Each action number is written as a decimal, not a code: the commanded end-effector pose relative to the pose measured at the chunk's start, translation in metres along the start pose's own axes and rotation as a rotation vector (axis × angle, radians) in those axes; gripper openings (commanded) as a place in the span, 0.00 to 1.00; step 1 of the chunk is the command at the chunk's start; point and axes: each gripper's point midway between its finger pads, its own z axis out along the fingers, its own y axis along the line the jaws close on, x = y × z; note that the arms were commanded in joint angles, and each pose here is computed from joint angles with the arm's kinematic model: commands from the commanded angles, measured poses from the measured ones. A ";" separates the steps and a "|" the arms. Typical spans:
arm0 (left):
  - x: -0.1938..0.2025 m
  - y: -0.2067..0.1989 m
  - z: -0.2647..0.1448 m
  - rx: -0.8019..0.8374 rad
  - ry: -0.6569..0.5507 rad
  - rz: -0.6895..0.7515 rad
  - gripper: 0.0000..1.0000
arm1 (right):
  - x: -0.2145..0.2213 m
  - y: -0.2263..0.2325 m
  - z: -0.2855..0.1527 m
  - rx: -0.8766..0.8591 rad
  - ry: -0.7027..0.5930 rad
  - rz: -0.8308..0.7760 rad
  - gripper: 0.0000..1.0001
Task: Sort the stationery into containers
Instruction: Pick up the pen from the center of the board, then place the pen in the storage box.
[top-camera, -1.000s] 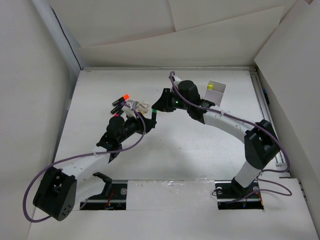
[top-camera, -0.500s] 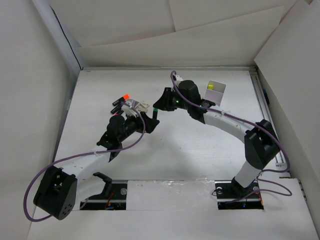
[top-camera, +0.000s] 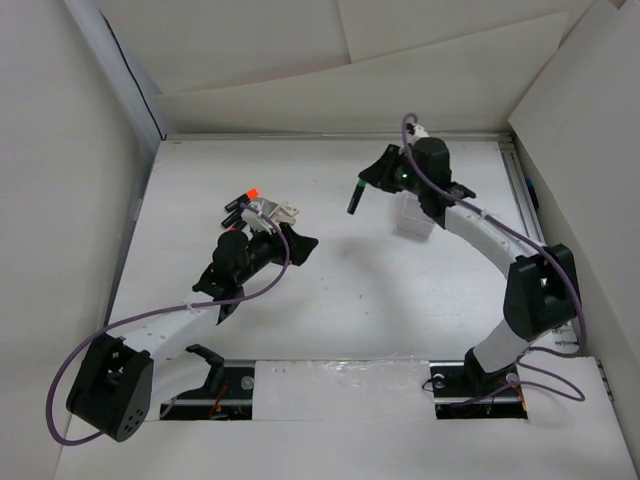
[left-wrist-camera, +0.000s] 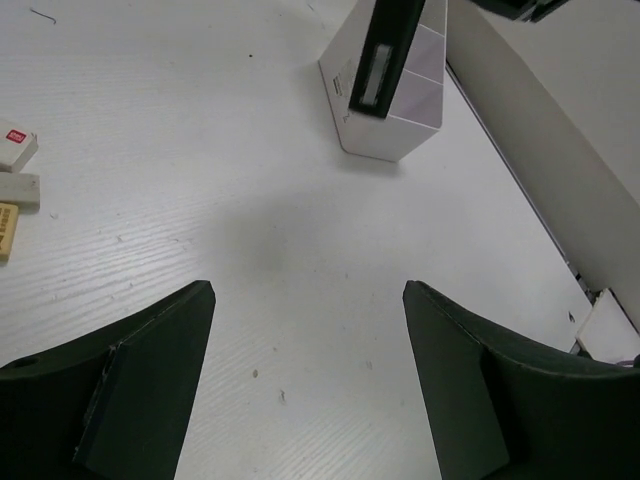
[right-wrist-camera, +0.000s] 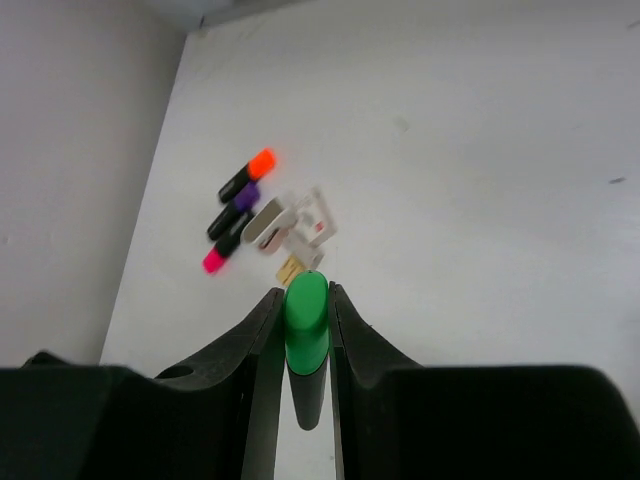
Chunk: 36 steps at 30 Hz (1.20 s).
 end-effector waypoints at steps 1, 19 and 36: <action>-0.016 -0.007 -0.001 0.024 -0.061 0.025 0.74 | -0.063 -0.021 -0.033 0.053 -0.176 -0.017 0.06; -0.012 -0.006 0.001 0.027 -0.047 0.012 0.74 | -0.190 -0.210 -0.094 0.725 -0.620 0.056 0.05; -0.013 0.019 0.001 -0.121 -0.053 -0.015 0.74 | -0.146 -0.192 -0.077 0.952 -0.641 -0.092 0.28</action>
